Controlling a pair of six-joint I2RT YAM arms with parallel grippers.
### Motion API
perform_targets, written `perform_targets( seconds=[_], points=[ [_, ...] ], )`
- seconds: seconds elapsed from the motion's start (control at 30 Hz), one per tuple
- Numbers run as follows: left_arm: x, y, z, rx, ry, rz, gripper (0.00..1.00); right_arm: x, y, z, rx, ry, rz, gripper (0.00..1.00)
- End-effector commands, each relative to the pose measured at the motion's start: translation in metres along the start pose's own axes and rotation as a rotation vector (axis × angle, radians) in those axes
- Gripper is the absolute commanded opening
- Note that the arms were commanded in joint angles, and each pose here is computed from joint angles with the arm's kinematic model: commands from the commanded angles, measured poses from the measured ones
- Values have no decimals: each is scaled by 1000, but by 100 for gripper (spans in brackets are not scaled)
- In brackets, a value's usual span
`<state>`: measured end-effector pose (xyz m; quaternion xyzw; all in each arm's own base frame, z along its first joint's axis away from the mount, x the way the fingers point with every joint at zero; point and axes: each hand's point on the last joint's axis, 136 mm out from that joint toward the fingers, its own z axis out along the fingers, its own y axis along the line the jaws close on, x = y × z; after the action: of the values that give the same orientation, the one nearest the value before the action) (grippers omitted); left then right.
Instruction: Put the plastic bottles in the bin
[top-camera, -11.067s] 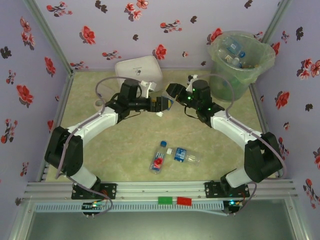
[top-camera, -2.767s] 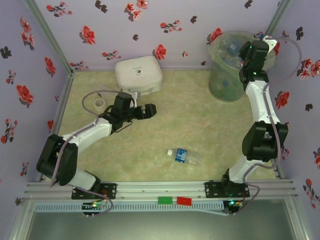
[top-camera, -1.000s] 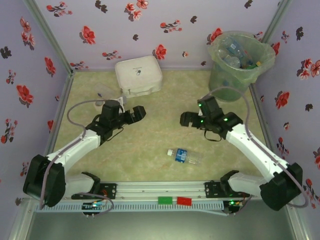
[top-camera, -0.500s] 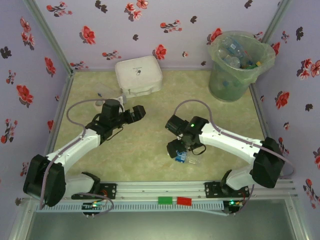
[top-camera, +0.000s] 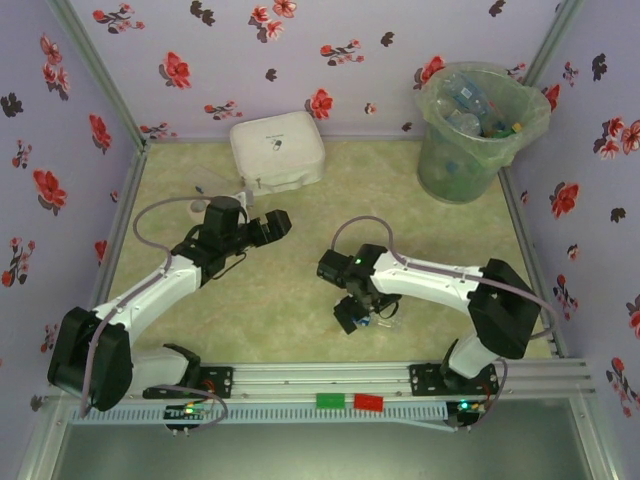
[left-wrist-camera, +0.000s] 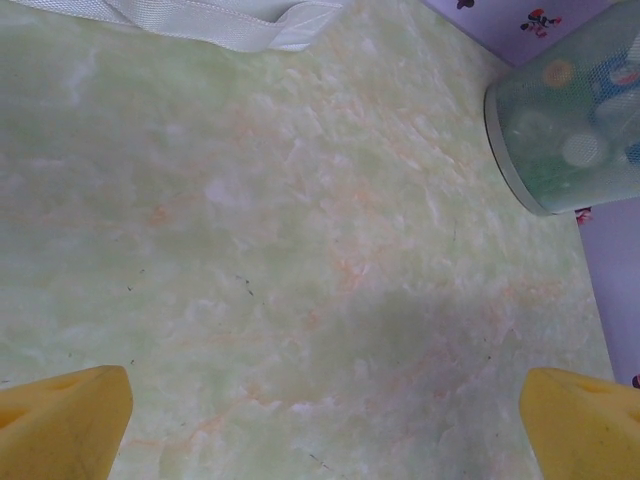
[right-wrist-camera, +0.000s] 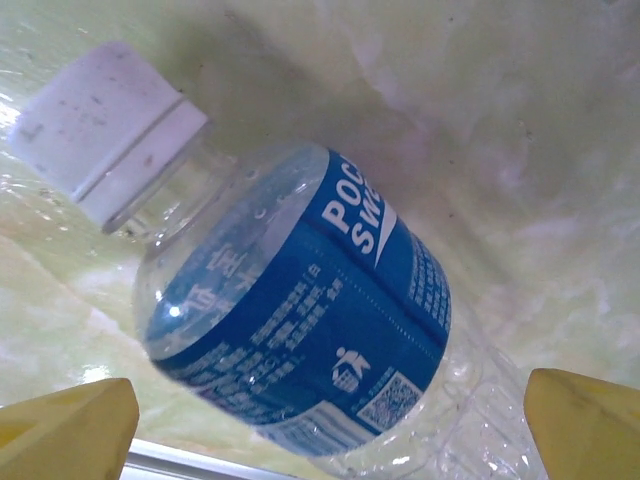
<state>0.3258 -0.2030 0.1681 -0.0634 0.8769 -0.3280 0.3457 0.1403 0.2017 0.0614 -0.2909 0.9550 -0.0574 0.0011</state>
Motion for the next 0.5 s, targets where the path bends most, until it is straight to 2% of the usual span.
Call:
perform_targets(
  seconds=[0.0,0.47],
  points=[
    [-13,-4,-2,-10,-26,35,100,1,-6,10,53,13,-40,100],
    [-15,-5,-3,-7,-30,35,100,2,-7,32,90,42,-40,82]
  ],
)
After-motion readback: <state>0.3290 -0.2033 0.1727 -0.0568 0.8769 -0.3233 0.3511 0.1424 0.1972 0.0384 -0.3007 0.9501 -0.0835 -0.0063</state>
